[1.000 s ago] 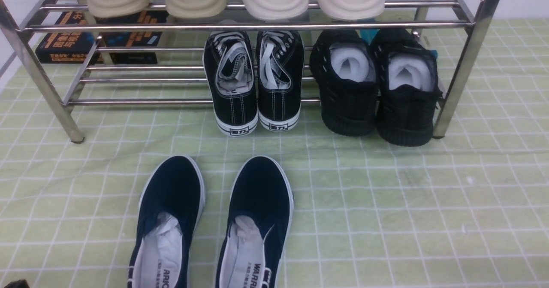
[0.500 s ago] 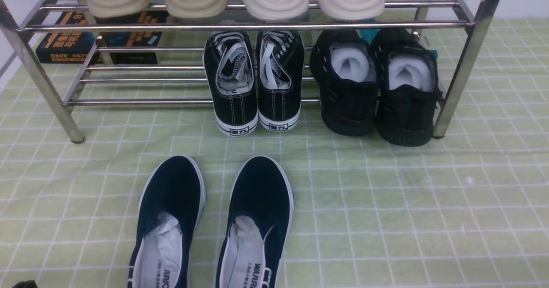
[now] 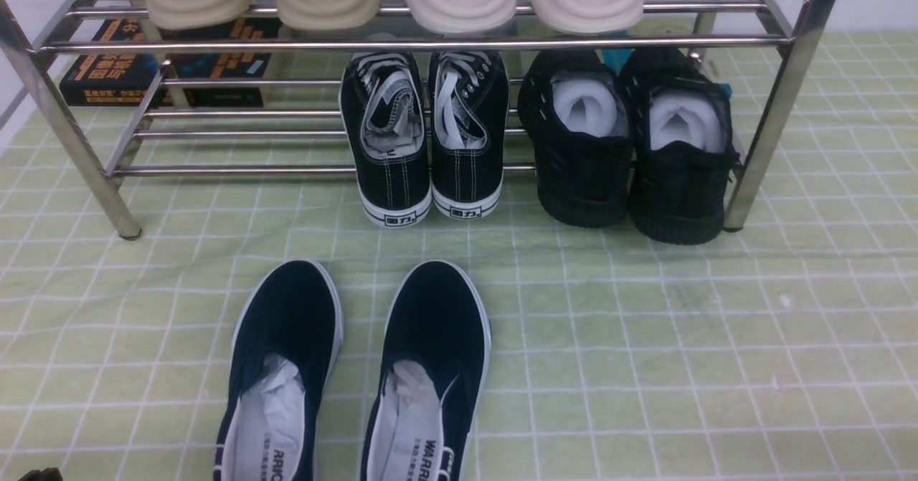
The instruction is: Take the shoes off the shelf with your hand from the green coffee tablecloth.
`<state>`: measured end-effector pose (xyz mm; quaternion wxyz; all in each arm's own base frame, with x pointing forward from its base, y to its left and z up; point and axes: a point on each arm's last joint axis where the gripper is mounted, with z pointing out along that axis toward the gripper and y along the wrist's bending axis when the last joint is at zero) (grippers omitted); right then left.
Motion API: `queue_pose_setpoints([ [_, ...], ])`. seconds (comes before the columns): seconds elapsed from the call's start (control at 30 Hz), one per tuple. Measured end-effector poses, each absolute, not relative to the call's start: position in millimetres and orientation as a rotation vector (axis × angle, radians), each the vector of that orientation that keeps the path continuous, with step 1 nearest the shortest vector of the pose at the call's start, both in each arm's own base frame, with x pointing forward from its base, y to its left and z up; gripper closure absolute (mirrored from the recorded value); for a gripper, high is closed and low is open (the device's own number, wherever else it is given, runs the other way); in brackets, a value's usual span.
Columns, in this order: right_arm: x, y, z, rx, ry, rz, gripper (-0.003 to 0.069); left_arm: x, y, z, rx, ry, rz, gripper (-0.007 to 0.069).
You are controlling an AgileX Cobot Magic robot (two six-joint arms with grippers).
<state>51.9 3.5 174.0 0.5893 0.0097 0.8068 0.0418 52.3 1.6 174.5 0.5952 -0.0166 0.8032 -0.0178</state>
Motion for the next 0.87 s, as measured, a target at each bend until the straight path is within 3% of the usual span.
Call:
queue_pose_setpoints([
  [0.87,51.9,3.5,174.0,0.023,1.879,0.097,0.0416,52.4,1.8,174.4,-0.034,1.866,-0.034,0.0526],
])
